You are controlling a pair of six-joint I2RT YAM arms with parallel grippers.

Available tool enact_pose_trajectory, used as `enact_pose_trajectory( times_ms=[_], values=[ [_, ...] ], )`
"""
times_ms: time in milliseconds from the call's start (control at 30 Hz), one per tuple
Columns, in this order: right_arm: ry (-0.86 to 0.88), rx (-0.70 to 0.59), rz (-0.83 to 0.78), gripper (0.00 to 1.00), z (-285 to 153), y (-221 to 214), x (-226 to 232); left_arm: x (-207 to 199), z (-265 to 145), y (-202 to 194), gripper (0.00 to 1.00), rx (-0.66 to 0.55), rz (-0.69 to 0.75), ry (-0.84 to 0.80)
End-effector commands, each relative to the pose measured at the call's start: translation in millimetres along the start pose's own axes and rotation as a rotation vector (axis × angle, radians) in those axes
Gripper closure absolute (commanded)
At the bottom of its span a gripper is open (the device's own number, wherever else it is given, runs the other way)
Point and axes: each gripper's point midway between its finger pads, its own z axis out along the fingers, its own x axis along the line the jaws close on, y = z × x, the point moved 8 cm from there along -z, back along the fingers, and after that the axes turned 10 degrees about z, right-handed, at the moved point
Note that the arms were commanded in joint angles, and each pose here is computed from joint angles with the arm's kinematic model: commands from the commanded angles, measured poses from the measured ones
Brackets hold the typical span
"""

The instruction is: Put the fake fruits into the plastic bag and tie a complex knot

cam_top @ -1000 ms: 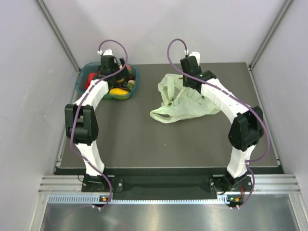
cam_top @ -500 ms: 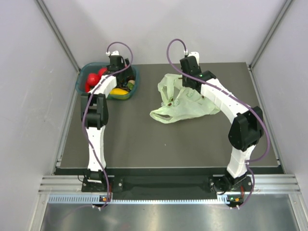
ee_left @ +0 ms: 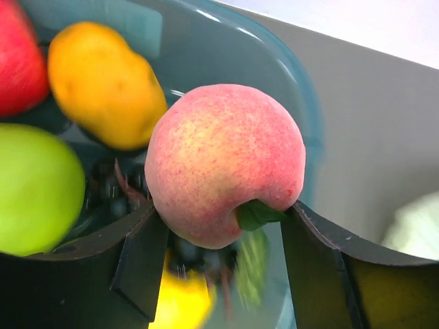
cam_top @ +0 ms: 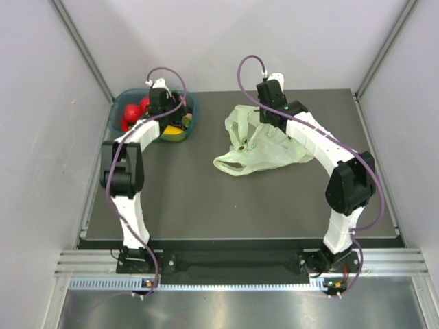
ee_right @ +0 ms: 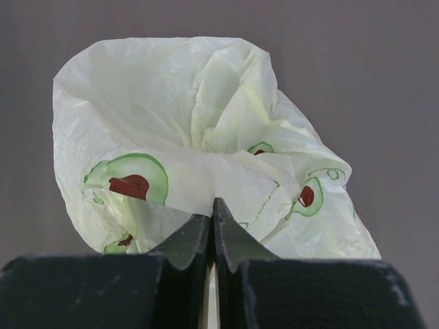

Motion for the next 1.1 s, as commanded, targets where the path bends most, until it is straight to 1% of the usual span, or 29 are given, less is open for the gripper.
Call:
enact_pose_trajectory(
  times_ms=[0, 33, 100, 233, 433, 467, 533, 633, 767, 933, 1067],
  values=[
    [0.044, -0.068, 0.019, 1.00, -18, 17, 4, -18, -62, 61, 0.52, -0.259, -0.003, -0.120],
    [0.045, -0.070, 0.019, 1.00, -18, 17, 4, -17, -77, 54, 0.51, -0.257, -0.010, -0.128],
    [0.044, -0.070, 0.020, 1.00, -19, 17, 4, -23, -93, 50, 0.52, -0.263, -0.023, -0.182],
    [0.058, -0.067, 0.016, 1.00, -20, 18, 6, -40, -124, 24, 0.53, -0.226, -0.028, -0.287],
    [0.087, -0.068, 0.011, 1.00, -24, 18, 10, -93, -148, -10, 0.54, -0.167, 0.010, -0.506],
    [0.090, -0.067, 0.010, 1.00, -25, 18, 10, -107, -152, -17, 0.54, -0.157, 0.019, -0.543],
    [0.095, -0.065, 0.007, 1.00, -26, 18, 12, -122, -155, -26, 0.54, -0.147, 0.031, -0.590],
    [0.099, -0.067, 0.009, 1.00, -27, 18, 13, -155, -159, -45, 0.54, -0.118, 0.064, -0.675],
    [0.101, -0.065, 0.010, 1.00, -27, 17, 14, -181, -162, -59, 0.55, -0.106, 0.076, -0.747],
    [0.106, -0.061, 0.016, 1.00, -27, 16, 14, -207, -165, -78, 0.56, -0.064, 0.084, -0.821],
    [0.116, -0.061, 0.023, 1.00, -26, 15, 16, -217, -159, -92, 0.57, -0.026, 0.062, -0.833]
  ],
)
